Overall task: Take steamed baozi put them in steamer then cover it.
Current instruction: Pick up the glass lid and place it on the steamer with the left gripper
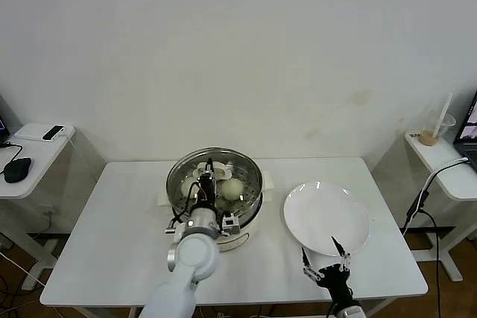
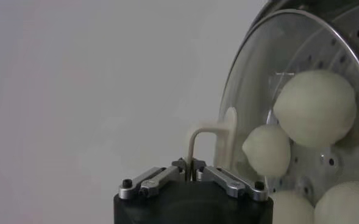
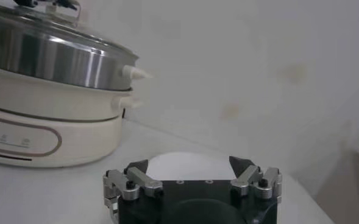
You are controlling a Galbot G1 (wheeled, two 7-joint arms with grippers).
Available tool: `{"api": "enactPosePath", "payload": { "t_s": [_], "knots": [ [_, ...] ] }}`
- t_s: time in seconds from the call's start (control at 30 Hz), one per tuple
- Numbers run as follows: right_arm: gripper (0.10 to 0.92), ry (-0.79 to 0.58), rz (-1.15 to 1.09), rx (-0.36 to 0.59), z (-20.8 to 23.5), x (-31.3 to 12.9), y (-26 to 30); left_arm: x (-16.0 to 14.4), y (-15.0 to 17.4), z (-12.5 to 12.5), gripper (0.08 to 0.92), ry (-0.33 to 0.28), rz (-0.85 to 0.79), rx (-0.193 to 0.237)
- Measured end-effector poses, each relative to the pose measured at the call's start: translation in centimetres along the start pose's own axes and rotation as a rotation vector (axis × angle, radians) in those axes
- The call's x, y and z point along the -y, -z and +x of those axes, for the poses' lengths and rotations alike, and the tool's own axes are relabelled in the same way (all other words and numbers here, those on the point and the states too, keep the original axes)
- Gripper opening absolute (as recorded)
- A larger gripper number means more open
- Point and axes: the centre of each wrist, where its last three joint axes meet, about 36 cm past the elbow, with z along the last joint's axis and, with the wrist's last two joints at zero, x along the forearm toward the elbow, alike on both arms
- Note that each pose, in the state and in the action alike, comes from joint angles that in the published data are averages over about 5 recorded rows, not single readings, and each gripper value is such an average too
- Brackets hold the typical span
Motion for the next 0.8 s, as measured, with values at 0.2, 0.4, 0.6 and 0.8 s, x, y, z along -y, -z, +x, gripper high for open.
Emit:
{"api": "enactPosePath", "payload": {
  "t_s": [0.2, 0.4, 0.6, 0.8],
  "knots": [
    [0.823, 0.009, 0.002, -0.004, -0.02, -0.24, -0.07, 0.14, 0.26, 0.01, 0.131, -0.010, 0.004, 0.000],
    [0.823, 0.017, 0.003, -0.006, 0.02, -0.49, -0.03, 0.17, 0.43, 0.33, 0.131, -0.018, 0.011, 0.000],
    [0.823, 0.022, 0.004, -0.005, -0.02, -0.67, 0.02, -0.03, 0.30, 0.50, 0.131, -0.021, 0.008, 0.001],
    [0.823, 0.027, 0.003, -0.005, -0.07, -0.83, 0.04, -0.03, 0.13, 0.41, 0.131, -0.021, -0.007, 0.000]
  ]
}}
